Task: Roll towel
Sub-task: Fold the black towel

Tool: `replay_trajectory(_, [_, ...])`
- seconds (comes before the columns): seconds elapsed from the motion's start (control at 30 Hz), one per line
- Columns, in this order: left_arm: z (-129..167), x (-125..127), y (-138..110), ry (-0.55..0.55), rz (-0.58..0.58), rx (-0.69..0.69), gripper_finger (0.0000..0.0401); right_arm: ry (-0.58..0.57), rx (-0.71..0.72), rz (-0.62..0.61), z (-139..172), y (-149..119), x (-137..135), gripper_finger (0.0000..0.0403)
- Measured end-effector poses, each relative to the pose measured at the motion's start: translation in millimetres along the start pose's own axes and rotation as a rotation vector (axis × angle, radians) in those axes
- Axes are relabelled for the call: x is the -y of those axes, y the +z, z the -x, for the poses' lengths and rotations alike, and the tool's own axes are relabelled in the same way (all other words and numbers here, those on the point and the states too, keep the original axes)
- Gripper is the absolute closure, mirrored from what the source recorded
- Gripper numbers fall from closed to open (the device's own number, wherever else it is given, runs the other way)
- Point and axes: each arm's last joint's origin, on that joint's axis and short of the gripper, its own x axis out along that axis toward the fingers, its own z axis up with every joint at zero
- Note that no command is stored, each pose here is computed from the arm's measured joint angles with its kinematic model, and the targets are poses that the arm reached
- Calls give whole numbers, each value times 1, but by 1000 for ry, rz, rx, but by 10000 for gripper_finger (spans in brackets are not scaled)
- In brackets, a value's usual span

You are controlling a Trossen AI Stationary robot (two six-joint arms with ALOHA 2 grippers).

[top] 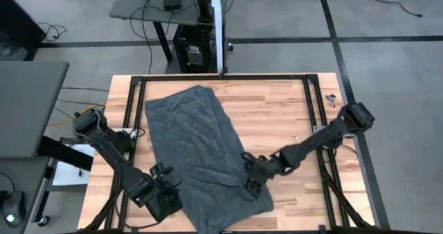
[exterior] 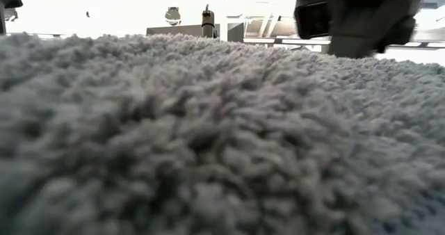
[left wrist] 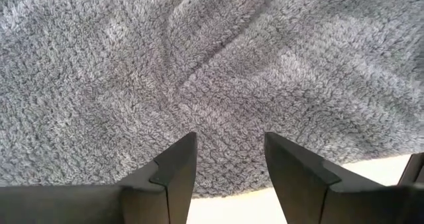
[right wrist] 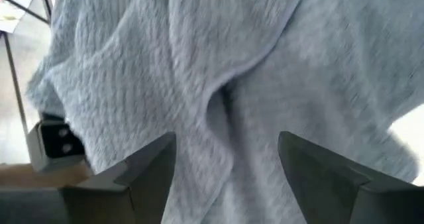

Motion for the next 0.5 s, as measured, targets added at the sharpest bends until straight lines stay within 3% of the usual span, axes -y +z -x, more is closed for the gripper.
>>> replay_trajectory(0.13, [0, 1, -1, 2, -5, 11, 239, 26, -27, -2, -11, 7, 6, 143])
replay_trajectory(0.27, [0, 0, -1, 6, -7, 18, 239, 165, -79, 7, -34, 3, 0, 143])
replay_trajectory(0.37, [0, 0, -1, 7, -10, 18, 239, 201, -71, -21, -44, 1, -2, 144])
replay_trajectory(0.5, [0, 0, -1, 9, -12, 18, 239, 211, -61, -31, -45, 2, -3, 184])
